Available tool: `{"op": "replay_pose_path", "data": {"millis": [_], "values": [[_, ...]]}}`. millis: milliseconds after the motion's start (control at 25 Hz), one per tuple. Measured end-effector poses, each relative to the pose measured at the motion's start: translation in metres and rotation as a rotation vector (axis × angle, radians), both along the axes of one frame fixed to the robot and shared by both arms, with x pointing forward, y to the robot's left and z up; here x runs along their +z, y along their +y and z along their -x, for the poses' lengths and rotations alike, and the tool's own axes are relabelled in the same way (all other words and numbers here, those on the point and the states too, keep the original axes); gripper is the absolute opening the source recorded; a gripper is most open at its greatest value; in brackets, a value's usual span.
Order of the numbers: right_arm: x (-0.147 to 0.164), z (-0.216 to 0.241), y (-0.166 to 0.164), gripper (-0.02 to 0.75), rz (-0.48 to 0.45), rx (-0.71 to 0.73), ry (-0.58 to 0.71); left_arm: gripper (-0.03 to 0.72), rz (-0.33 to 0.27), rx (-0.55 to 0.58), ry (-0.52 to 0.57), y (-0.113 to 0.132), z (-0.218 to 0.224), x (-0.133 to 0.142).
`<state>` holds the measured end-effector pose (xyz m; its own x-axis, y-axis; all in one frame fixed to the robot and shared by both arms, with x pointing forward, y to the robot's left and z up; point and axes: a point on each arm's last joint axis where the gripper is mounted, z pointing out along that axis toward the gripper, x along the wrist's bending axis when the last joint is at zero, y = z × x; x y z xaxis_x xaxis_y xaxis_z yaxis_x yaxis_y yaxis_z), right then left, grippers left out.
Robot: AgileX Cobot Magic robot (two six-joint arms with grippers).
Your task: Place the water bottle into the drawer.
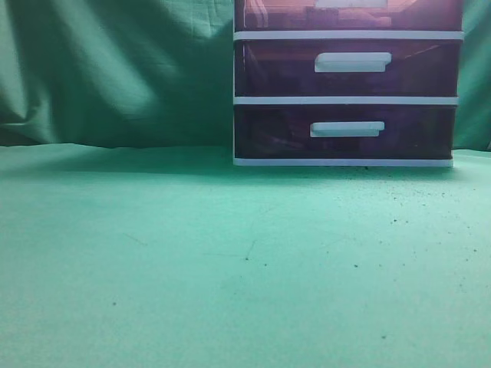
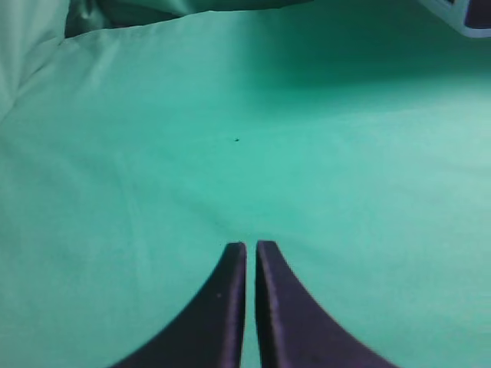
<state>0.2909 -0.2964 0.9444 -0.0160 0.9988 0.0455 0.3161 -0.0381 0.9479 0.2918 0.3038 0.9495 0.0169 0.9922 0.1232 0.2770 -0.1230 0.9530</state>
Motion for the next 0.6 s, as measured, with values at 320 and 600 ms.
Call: {"op": "replay_pose_path", "data": {"millis": [320, 600], "values": [[0.0, 0.0, 0.0, 0.0, 0.0, 0.0, 0.0, 0.0, 0.078, -0.017, 0.001, -0.0035, 0.0, -0.0002], [0.0, 0.0, 0.0, 0.0, 0.0, 0.0, 0.0, 0.0, 0.089, -0.019, 0.001, -0.0039, 0.0, -0.0002]]}}
